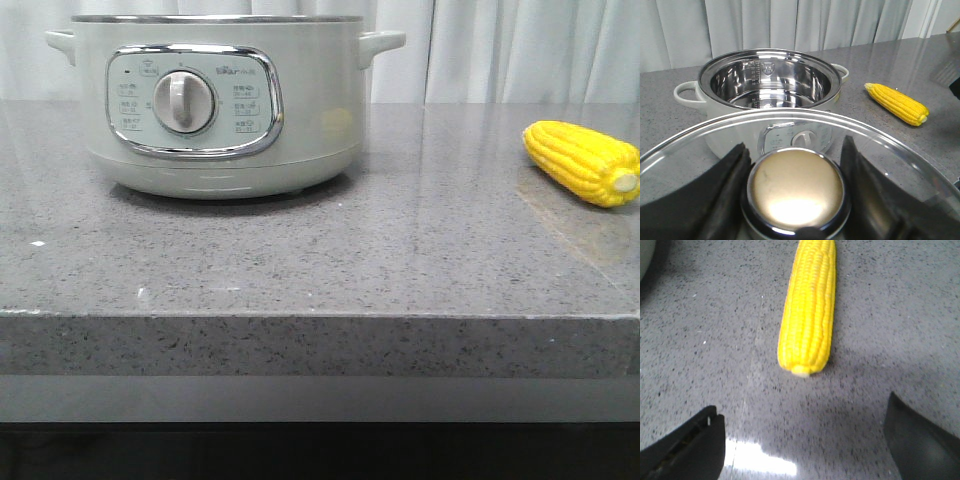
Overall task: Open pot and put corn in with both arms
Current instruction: 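Lower the right gripper over the yellow corn cob and grasp it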
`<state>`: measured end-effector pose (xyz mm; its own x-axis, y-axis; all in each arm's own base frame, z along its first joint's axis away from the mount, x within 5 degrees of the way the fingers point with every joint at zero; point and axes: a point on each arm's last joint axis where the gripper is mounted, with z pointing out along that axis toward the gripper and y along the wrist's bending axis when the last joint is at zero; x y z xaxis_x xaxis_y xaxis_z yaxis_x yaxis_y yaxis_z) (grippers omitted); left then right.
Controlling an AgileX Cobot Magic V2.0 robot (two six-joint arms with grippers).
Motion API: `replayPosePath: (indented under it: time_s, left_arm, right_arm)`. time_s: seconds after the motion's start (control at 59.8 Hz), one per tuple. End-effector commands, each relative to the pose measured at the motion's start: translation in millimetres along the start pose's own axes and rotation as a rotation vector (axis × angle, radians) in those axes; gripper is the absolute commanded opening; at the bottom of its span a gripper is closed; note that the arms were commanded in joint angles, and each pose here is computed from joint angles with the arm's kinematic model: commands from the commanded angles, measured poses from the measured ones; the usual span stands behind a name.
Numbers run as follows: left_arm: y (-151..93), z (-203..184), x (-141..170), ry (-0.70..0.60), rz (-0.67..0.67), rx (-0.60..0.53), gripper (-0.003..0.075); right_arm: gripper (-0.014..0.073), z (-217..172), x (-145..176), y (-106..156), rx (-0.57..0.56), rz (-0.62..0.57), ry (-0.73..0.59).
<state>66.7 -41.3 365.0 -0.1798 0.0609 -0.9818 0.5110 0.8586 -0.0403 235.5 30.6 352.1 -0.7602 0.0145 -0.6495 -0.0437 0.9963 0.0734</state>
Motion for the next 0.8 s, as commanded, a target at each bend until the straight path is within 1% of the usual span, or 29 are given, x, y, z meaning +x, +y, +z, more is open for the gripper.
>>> replayPosePath:
  time_s: [0.0, 0.251, 0.435, 0.636, 0.787]
  left_arm:
    - [-0.4, -7.3, -25.4, -0.195, -0.018, 0.001, 0.0219]
    - [-0.4, -7.3, -25.4, -0.195, -0.018, 0.001, 0.0219]
    - [-0.4, -7.3, -25.4, -0.195, -0.018, 0.001, 0.0219]
    - [-0.4, -7.3, -25.4, -0.195, -0.018, 0.001, 0.0219]
    - [-0.4, -7.3, -25.4, -0.195, -0.018, 0.001, 0.0219]
  right_arm:
    - [0.0645, 2.8, -25.3, 3.1, -0.007, -0.009, -0.053]
    - [0.0645, 51.5, -54.8, 6.5, 0.005, -0.009, 0.048]
    - [0.0645, 85.8, -68.0, 5.5, 0.037, -0.034, 0.1]
    - [0.0645, 117.4, -72.8, 5.7, 0.046, -0.038, 0.155]
    - [0.0645, 133.3, -70.5, 5.4, 0.051, -0.038, 0.206]
